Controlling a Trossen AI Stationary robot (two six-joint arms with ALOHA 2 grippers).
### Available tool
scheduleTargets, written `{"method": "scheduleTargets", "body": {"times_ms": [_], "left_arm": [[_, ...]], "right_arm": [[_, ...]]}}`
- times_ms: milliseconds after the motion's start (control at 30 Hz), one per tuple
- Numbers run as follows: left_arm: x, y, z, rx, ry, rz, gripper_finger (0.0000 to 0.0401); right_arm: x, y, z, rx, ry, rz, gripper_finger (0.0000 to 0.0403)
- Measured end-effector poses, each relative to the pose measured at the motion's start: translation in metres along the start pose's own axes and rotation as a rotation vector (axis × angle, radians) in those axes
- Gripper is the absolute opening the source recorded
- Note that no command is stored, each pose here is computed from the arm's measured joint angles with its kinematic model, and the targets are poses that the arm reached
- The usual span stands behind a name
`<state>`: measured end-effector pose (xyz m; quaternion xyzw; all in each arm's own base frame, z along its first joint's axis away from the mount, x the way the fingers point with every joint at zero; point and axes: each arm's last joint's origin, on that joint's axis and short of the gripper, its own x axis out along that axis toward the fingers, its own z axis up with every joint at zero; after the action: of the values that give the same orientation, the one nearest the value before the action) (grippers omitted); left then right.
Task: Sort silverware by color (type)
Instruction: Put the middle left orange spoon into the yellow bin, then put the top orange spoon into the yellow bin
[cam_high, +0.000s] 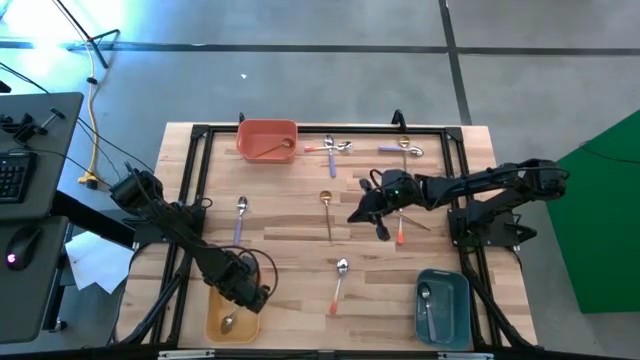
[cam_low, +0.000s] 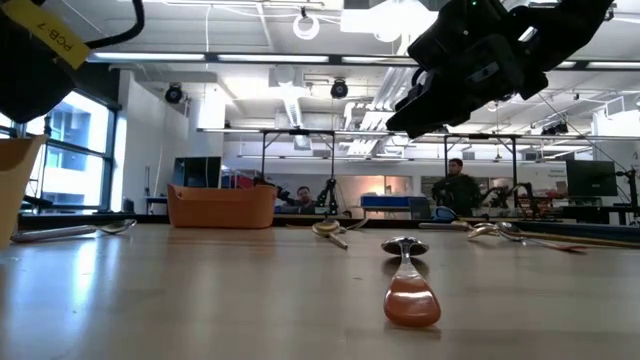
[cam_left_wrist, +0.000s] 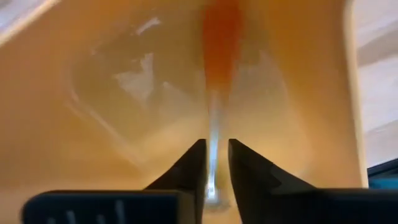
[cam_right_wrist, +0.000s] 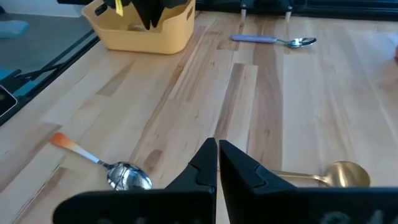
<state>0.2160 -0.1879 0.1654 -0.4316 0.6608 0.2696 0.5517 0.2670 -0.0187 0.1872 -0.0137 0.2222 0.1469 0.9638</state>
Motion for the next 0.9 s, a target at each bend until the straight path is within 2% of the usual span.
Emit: {"method": "scheduleTargets", "body": {"times_ms": [200, 333, 433, 533, 700, 833, 900], "left_arm": [[-0.018, -0.005, -0.001, 0.125, 0.005, -0.058, 0.0111], [-0.044, -0.009, -0.005, 0.207, -0.026, -0.144, 0.0124], [-0.067, -0.005, -0.008, 0.260, -0.095, -0.155, 0.0121], [-0.089, -0.002, -0.005, 0.310, -0.228, -0.177, 0.0112], [-0.112, 0.002, 0.019, 0.443, -0.471, -0.182, 0.0088], [-0.121, -0.001, 0.052, 0.565, -0.665, -0.115, 0.0060], [-0.122, -0.008, 0.072, 0.628, -0.728, -0.160, 0.0040]], "right_arm": [[0.003, 0.007, 0.001, -0.016, 0.005, -0.003, 0.0000], [0.003, 0.007, 0.003, -0.031, -0.009, -0.034, 0.0000], [0.003, 0.004, 0.003, -0.034, -0.008, -0.102, 0.0000], [0.002, 0.001, 0.006, -0.042, -0.031, -0.160, 0.0000], [-0.003, -0.007, 0.021, -0.007, -0.198, -0.223, 0.0000], [-0.006, -0.015, 0.023, 0.025, -0.232, -0.265, 0.0000], [-0.009, -0.022, 0.022, 0.043, -0.229, -0.303, 0.0000]]}}
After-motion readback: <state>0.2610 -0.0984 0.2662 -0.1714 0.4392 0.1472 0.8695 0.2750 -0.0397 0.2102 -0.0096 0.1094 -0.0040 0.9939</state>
